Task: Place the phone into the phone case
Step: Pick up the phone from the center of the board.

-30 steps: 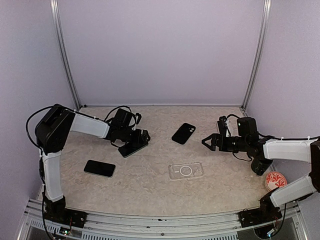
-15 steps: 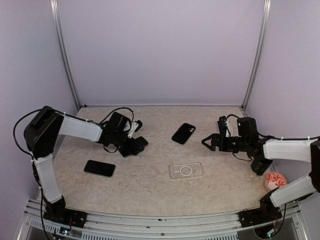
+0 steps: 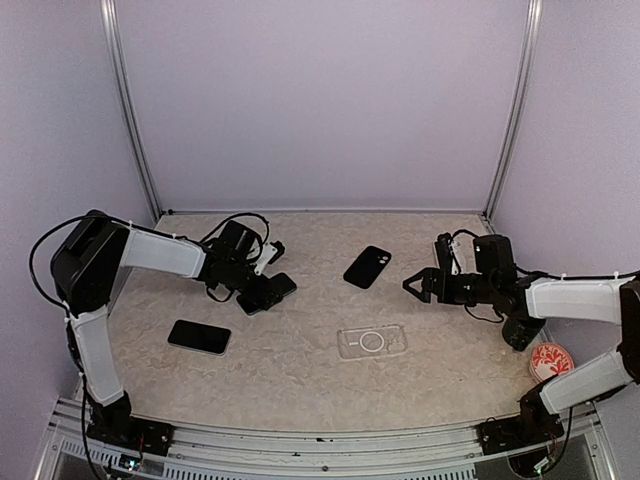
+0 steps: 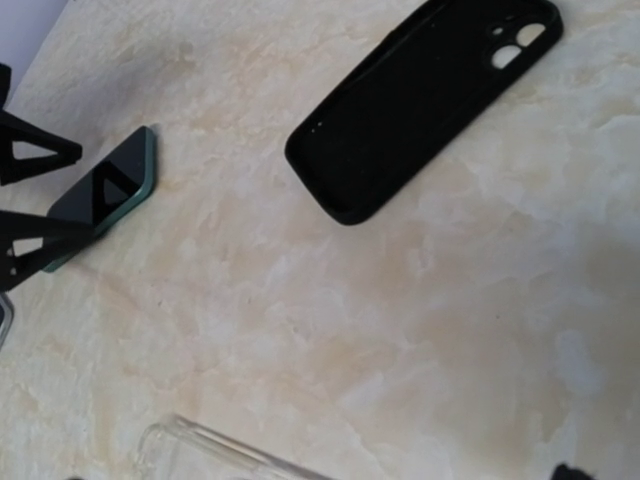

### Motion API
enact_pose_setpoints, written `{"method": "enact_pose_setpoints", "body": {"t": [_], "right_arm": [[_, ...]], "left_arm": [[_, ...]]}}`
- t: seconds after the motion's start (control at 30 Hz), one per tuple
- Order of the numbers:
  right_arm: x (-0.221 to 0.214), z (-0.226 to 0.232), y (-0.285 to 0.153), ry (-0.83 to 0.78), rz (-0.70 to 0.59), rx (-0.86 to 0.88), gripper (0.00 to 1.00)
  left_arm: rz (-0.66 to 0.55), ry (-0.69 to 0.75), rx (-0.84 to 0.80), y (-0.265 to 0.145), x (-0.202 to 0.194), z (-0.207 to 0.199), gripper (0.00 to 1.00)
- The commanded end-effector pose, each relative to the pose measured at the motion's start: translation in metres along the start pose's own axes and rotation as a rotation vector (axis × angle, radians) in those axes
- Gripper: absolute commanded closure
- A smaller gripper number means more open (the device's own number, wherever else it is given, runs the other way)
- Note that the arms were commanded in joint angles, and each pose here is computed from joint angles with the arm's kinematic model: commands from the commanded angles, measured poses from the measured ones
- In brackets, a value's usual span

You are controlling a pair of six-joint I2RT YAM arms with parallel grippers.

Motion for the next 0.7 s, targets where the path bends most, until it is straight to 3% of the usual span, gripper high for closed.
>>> {"method": "enact_pose_setpoints", "body": {"t": [0.0, 0.4, 0.67], "right_arm": [[0.006, 0.008, 0.002, -0.012, -0.003, 0.021, 0.00], [0.005, 0.006, 0.004, -0.018, 0.008, 0.007, 0.00], [0.007, 0.004, 0.005, -0.024, 0.008, -0.008, 0.01]], "left_arm": [[0.036, 0.007, -0.016, 0.006, -0.004, 0.006, 0.01], [0.131, 0.019, -0.087, 0.025, -0.022, -0.006, 0.05], [0.129, 0.046, -0.107, 0.024, -0.020, -0.020, 0.20]]}}
Point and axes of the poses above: each gripper's point midway between its finger pads, its own y axis out along the fingers, its own z axis along the line the jaws close on, x = y × z, the point moved 2 cm from there along -y, back along the fingers, and after that the axes turned 3 degrees about y, right-handed, at the moved point
